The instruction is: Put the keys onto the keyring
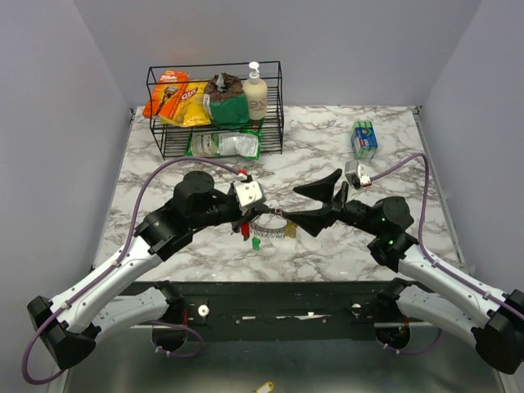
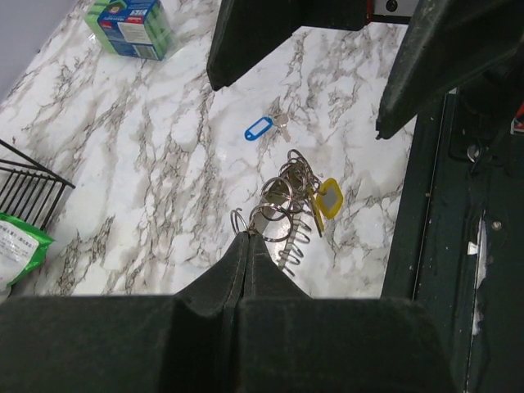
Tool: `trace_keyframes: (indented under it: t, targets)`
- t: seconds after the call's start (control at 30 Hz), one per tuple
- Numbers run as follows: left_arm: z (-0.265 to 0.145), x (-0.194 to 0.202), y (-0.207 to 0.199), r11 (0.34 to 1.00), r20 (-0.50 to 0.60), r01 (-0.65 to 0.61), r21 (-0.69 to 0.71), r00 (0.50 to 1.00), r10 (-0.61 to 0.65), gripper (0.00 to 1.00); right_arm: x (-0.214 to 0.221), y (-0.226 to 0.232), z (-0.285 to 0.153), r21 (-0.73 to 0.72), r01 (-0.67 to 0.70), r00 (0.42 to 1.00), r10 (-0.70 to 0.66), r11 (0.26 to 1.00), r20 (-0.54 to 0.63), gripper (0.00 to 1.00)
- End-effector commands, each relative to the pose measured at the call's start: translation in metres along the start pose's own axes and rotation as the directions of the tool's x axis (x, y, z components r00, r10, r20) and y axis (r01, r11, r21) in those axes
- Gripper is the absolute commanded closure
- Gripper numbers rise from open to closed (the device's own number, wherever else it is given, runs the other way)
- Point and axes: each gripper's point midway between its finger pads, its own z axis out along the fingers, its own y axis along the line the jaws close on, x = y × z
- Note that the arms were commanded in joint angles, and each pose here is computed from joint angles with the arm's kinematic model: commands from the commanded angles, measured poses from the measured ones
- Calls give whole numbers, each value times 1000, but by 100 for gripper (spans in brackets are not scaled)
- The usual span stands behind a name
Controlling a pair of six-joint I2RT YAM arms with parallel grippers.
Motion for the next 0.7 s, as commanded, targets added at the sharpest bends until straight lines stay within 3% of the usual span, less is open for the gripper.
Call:
trace_keyframes:
  t: [0.0,0.3,0.47,0.67]
  targets:
    - [-5,-14,0,997,60,-71,2,996,71,100,9,-9,-1,42,13,1000,-12,999,-23,9]
    - [-16,-27,-16,992,128,-109,63,987,100,100,13,-4,4,-20,63,997,-64,998,-53,8]
    - [-18,-34,-33,982,156,-112,152,984,88,100,12,24,11,-221,94,990,-115,971,-86,10]
    - [-19,-39,-41,971,162,-109,211,984,75,100,7,47,12,-375,95,986,-138,922,-91,20]
